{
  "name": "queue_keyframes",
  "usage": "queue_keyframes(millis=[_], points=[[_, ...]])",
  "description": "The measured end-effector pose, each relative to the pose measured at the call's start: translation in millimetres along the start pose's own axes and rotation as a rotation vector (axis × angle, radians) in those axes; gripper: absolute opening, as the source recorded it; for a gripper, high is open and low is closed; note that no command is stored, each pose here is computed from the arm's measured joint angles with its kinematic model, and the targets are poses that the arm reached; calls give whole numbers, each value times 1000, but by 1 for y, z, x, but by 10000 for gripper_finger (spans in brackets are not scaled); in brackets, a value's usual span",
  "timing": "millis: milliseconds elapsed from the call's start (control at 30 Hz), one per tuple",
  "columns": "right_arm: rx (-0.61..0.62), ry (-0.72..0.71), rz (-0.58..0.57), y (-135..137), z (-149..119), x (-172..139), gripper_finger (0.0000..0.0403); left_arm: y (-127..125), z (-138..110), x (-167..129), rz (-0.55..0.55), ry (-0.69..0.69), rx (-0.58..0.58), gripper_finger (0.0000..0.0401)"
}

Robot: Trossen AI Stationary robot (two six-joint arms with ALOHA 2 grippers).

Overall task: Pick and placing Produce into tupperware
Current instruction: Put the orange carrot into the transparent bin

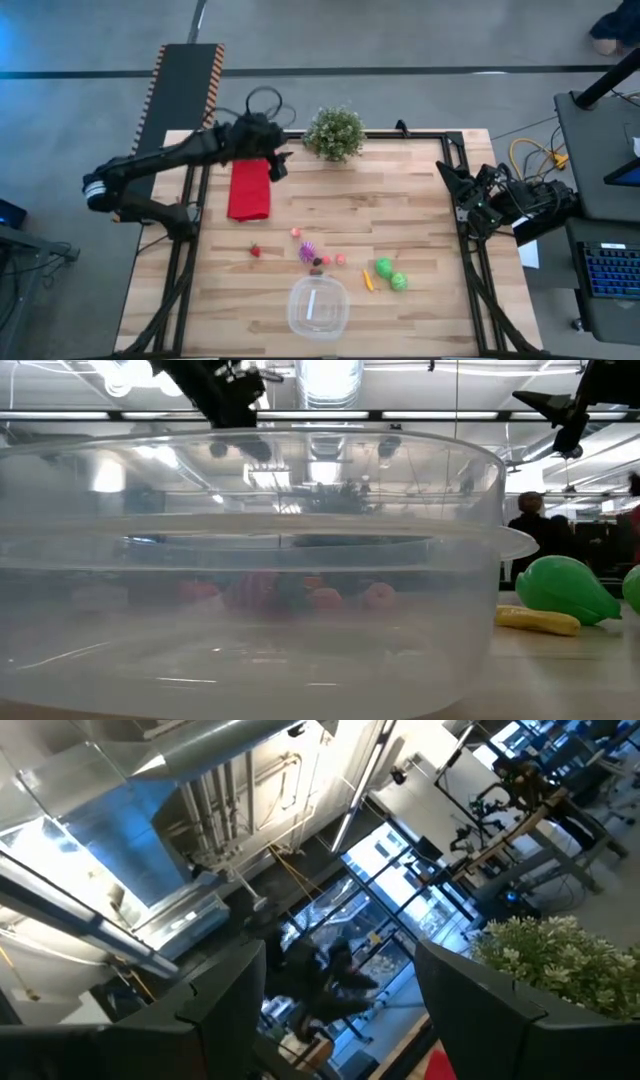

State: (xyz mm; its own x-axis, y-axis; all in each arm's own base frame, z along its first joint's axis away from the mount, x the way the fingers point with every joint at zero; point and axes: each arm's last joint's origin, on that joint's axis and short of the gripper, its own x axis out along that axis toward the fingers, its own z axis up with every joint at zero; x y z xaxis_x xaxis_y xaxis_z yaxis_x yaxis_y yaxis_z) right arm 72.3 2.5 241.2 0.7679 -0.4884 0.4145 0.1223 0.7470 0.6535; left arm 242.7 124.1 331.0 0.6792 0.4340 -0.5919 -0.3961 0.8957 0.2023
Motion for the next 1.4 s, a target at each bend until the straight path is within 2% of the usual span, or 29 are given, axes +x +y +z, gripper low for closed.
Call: queue_keyframes(millis=[167,267,467,600,733,900,1033,1233,1400], points=[[-33,-4,-13,0,0,0,249,56,-23,34,-98,85,-103,173],[-42,-19,-61,-2,1,0,249,81,-33,59,-145,121,-112,173],[18,-48,-134,-4,1,0,249,105,-33,115,-254,152,-79,173],[48,-59,-167,-5,1,-1,249,119,-27,143,-277,178,-7,173],[50,-74,-207,-6,2,-1,249,126,-30,164,-332,277,26,173],[47,-87,-249,-7,2,-1,249,130,-38,186,-322,304,36,173],[51,-89,-253,-8,2,-1,249,124,-49,200,-346,360,23,173],[62,-90,-252,-8,2,-1,249,112,-45,208,-363,348,49,173],[62,-89,-250,-8,2,-1,249,111,-39,217,-252,338,100,173]])
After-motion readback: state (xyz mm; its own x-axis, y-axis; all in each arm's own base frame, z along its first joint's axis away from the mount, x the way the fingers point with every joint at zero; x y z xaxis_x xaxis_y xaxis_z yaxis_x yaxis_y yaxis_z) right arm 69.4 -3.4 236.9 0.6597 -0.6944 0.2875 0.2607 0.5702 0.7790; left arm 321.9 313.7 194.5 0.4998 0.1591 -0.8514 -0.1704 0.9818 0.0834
